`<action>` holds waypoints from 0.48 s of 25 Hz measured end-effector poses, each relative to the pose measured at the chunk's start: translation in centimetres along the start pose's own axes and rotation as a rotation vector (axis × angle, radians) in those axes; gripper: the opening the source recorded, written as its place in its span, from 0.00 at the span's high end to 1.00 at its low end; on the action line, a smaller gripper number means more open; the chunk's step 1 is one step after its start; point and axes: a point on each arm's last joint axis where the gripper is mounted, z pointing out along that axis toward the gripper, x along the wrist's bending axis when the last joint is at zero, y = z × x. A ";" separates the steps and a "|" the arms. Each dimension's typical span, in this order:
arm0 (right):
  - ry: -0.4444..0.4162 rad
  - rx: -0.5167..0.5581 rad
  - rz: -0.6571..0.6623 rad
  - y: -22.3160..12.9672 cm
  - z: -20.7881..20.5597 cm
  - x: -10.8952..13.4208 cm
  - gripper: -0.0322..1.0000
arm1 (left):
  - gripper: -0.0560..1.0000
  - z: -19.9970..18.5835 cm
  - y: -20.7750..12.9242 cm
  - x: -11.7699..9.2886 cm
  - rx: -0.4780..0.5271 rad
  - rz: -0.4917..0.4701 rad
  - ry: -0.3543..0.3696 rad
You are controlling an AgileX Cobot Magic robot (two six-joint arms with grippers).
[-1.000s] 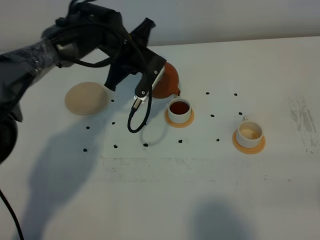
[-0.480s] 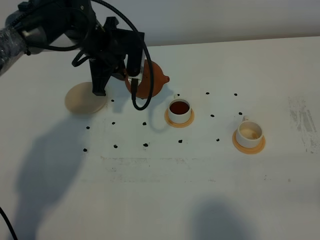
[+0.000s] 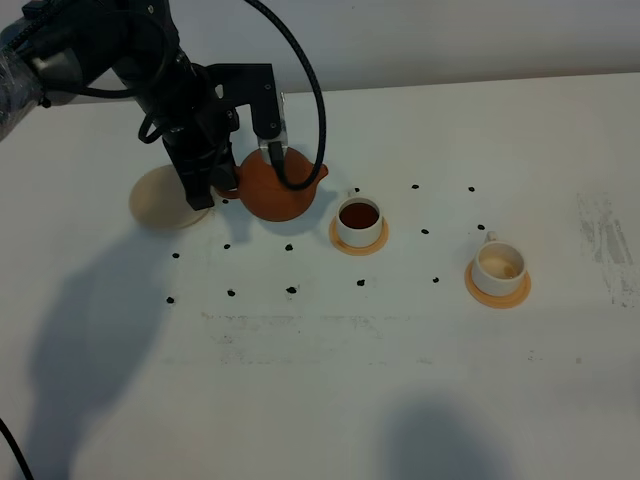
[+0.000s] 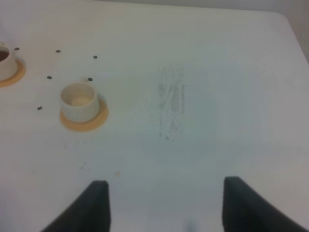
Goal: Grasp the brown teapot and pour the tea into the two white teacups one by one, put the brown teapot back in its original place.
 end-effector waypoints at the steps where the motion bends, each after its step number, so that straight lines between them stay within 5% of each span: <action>1: 0.000 0.000 0.000 0.0 0.0 0.0 0.47 | 0.86 0.0 0.0 0.0 -0.003 -0.016 -0.001; 12: 0.000 0.000 0.000 0.0 0.0 0.0 0.47 | 0.86 2.6 -0.4 0.2 0.010 -0.132 -0.027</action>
